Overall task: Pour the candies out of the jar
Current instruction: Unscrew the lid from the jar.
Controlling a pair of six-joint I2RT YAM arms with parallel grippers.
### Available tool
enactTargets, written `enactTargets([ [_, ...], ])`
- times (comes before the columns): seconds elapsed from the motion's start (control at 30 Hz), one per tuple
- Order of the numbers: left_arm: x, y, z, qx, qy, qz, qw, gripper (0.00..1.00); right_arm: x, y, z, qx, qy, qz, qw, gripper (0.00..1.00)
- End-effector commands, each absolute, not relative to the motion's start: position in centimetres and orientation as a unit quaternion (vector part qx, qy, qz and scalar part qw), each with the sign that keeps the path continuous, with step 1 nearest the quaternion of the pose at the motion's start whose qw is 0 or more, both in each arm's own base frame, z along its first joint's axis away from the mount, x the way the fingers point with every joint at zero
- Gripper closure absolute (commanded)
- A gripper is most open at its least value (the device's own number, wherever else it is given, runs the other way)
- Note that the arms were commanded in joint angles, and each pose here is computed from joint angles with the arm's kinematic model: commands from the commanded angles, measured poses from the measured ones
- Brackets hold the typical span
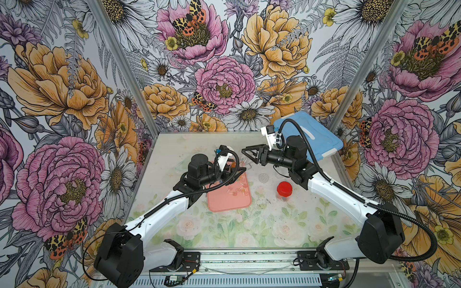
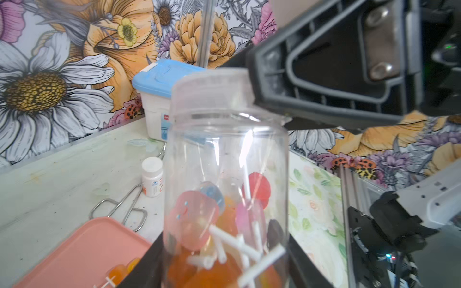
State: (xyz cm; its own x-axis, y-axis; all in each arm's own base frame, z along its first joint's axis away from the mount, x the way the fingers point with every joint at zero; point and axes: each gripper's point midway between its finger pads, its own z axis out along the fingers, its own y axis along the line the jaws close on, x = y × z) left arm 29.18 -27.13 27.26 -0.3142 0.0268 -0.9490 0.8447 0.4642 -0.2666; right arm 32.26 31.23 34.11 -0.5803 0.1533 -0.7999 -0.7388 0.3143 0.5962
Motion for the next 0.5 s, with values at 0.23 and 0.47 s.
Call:
enactTargets([
  [0.23, 26.8, -28.5, 31.4, 0.352, 0.644, -0.446, 0.512, 1.0, 29.1, 31.0, 36.3, -0.261, 0.671, 0.57, 0.397, 0.65],
  [0.47, 28.9, -28.2, 28.7, 0.326, 0.703, -0.339, 0.534, 1.0, 33.5, 27.1, 36.6, -0.123, 0.712, 0.524, 0.45, 0.39],
])
